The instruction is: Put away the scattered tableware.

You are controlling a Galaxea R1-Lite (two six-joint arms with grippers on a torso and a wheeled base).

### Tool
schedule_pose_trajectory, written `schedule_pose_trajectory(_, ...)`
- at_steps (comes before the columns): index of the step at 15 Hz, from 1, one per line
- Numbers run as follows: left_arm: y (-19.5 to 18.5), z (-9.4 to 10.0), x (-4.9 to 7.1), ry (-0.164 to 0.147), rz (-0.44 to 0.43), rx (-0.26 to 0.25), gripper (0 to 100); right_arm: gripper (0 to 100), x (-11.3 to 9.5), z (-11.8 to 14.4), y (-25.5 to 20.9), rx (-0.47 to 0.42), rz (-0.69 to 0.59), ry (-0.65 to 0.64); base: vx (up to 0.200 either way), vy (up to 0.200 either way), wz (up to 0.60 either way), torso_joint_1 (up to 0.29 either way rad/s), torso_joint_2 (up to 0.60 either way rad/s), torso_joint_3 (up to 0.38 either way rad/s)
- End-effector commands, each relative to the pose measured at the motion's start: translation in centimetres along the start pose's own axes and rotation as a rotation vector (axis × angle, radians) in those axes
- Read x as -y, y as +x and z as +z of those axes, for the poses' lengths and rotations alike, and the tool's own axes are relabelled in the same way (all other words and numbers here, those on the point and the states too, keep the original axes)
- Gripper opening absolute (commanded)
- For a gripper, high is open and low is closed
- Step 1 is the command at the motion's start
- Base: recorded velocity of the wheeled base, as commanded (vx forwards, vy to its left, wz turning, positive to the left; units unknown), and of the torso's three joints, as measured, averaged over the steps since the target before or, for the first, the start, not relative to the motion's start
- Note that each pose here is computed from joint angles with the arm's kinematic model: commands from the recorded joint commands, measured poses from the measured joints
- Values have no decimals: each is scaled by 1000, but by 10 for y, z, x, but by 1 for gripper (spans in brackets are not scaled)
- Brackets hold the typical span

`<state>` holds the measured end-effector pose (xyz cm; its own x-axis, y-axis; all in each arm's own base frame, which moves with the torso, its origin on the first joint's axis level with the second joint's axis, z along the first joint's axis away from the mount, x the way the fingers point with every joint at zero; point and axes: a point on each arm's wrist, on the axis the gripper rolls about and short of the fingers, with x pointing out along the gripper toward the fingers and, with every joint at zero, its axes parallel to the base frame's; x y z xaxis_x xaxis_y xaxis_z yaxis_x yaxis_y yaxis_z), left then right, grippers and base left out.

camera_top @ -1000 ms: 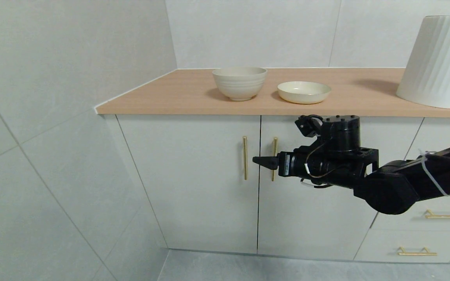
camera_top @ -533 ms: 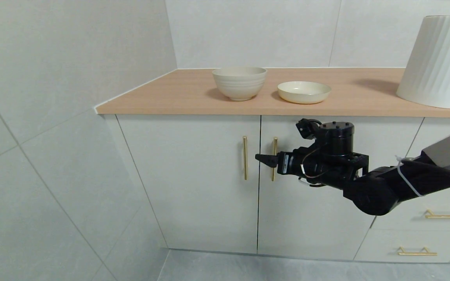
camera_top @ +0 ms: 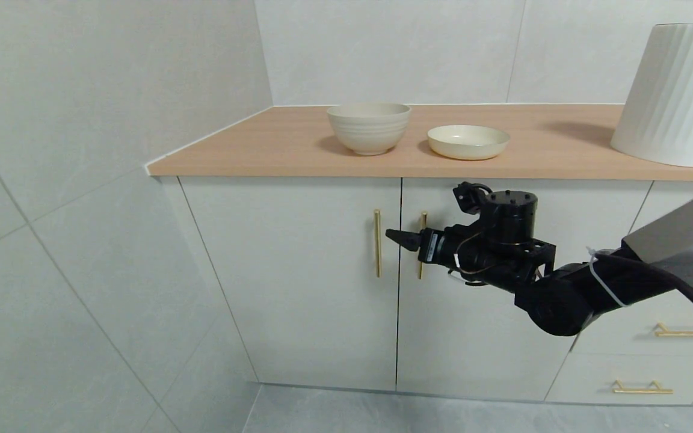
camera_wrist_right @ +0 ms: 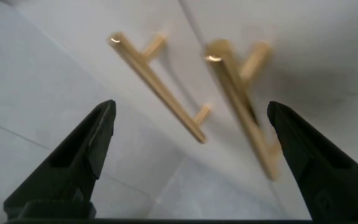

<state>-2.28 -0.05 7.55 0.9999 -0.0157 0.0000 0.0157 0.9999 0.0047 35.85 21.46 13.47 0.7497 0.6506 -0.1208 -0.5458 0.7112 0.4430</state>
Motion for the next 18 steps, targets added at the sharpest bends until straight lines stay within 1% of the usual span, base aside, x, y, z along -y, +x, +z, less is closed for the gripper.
schedule_pose_trajectory(1, 0, 0, 0, 0, 0, 0, 100, 100, -2, -4, 2, -5, 8, 16, 0, 0, 0, 0, 0, 0)
schedule_pose_trajectory(4, 0, 0, 0, 0, 0, 0, 100, 100, -1, -6, 4, -10, 10, 20, 0, 0, 0, 0, 0, 0)
schedule_pose_trajectory(6, 0, 0, 0, 0, 0, -2, 100, 100, -6, -6, 3, -11, 22, 27, 0, 0, 0, 0, 0, 0)
schedule_pose_trajectory(8, 0, 0, 0, 0, 0, 0, 100, 100, -10, -3, 0, -3, 39, 60, 0, 0, 0, 0, 0, 0)
schedule_pose_trajectory(11, 0, 0, 0, 0, 0, -2, 100, 100, -18, 1, -14, -38, 111, 79, 0, 0, 0, 0, 0, 0)
schedule_pose_trajectory(14, 0, 0, 0, 0, 0, -2, 100, 100, -23, 2, -32, -73, 154, 81, 0, 0, 0, 0, 0, 0)
schedule_pose_trajectory(16, 0, 0, 0, 0, 0, -2, 100, 100, -26, 2, -50, -97, 164, 85, 0, 0, 0, 0, 0, 0)
schedule_pose_trajectory(18, 0, 0, 0, -2, 0, -3, 100, 100, -31, -3, -76, -151, 211, 92, 0, 0, 0, 0, 0, 0)
